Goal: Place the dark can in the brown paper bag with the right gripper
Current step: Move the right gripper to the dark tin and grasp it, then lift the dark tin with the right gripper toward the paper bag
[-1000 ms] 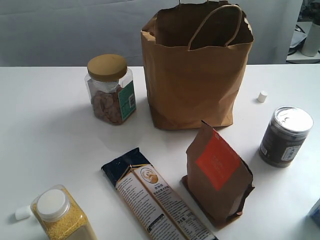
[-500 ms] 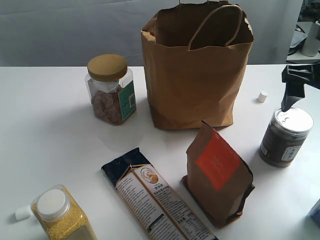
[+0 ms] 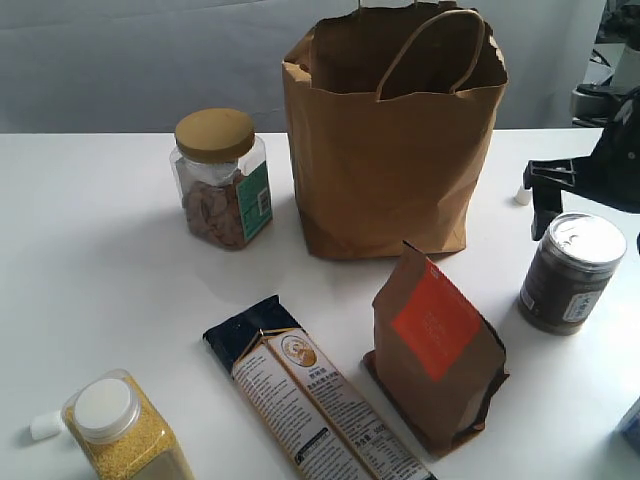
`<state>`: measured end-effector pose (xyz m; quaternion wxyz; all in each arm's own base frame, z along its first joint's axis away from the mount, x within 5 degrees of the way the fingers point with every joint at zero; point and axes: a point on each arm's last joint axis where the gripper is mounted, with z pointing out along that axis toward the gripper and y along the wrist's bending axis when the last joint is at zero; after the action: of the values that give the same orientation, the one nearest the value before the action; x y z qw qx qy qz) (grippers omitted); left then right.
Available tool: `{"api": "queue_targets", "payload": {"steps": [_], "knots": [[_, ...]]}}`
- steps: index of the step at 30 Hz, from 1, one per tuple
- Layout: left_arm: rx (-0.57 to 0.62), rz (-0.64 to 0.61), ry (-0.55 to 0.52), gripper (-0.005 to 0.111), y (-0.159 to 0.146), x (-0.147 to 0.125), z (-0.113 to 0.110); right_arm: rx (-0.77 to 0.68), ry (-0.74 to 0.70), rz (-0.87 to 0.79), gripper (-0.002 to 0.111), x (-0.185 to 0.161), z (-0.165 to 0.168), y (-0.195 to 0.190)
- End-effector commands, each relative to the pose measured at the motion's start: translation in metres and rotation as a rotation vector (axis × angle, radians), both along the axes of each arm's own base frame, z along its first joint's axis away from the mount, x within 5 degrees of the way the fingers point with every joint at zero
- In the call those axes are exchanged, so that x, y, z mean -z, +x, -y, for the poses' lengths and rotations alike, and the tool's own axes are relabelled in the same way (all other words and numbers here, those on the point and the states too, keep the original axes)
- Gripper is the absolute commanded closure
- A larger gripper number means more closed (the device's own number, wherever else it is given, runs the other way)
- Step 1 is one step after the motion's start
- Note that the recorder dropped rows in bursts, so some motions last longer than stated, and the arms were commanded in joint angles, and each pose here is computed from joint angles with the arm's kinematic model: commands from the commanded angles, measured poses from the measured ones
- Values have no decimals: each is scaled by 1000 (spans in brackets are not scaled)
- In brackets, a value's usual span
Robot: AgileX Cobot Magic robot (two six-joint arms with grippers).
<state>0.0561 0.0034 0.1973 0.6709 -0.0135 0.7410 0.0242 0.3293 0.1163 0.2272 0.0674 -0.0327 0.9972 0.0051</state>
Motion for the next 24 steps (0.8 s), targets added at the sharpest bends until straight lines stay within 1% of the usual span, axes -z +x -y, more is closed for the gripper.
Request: {"api": "queue_targets", "payload": {"steps": [1,2,3,4,5,6,7,8,10,11,14,15,17,21,24], "knots": [[6,3,-1,107,0,1,0,-8,-9,12,24,16,-3,11],[6,3,-1,107,0,1,0,-8,-8,14,45,17,-4,11],[6,3,-1,107,0,1,0,-8,-8,14,59,17,-4,11],[6,3,-1,107,0,1,0,-6,-8,15,89,16,-4,11],[6,3,-1,107,0,1,0,-6,-7,17,100,15,-3,11],[6,3,-1,107,0,1,0,-16,-3,29,108,11,-6,9],[6,3,-1,107,0,1,0,-22,1,50,108,6,-7,8],[6,3,-1,107,0,1,0,-39,14,118,108,-8,-8,4],[6,3,-1,107,0,1,0,-56,61,277,108,-33,-10,-10],[6,3,-1,107,0,1,0,-56,98,379,108,-47,-8,-19],[6,3,-1,107,0,1,0,-50,161,599,108,-77,2,-49],[6,3,-1,107,0,1,0,-50,189,701,108,-93,4,-62],[6,3,-1,107,0,1,0,-54,231,852,108,-120,8,-80],[6,3,-1,107,0,1,0,-109,337,1054,108,-152,4,-93],[6,3,-1,107,0,1,0,-146,408,1144,108,-161,-2,-91]]}}
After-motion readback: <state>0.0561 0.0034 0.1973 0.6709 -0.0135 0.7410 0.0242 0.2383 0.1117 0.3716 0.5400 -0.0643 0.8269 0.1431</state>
